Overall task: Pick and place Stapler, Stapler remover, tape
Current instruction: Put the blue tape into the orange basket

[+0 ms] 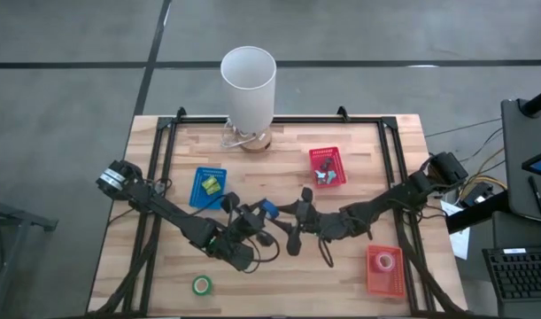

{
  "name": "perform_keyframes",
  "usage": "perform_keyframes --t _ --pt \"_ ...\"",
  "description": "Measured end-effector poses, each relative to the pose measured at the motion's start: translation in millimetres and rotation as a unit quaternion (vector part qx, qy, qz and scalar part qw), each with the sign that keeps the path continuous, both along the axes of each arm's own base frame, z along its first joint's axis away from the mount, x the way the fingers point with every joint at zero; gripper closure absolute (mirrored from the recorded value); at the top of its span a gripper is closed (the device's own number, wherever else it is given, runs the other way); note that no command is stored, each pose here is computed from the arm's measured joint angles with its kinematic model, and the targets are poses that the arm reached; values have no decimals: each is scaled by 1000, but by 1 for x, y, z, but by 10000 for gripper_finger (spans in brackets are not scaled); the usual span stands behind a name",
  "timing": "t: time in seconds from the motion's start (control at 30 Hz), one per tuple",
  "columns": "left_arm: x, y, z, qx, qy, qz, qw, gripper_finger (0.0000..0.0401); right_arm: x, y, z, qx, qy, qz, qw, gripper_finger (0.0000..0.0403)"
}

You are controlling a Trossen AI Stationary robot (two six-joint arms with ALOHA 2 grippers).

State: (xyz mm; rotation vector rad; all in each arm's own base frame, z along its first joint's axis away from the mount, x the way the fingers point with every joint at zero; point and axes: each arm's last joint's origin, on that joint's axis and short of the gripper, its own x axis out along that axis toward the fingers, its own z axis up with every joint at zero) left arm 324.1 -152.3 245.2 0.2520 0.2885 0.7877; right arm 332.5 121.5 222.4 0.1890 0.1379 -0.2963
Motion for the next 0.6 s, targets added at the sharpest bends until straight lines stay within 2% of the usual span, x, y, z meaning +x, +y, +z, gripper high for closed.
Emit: perform_keyframes --t 0.17,0.27,0.43,0.6 --pt "0 -1 -1 -5 7 -13 1000 300 0 -1 -1 -13 11 -2 1000 292" --pt "0 -2 -1 -10 8 -20 1000 282 -3 -1 -1 -20 27 -1 999 309" --pt "-1 -4 -1 -11 7 -24 1000 256 -12 -6 5 -28 61 -4 998 300" --pt "-2 -7 -1 -13 9 -31 999 249 -39 -4 15 -17 126 4 992 294"
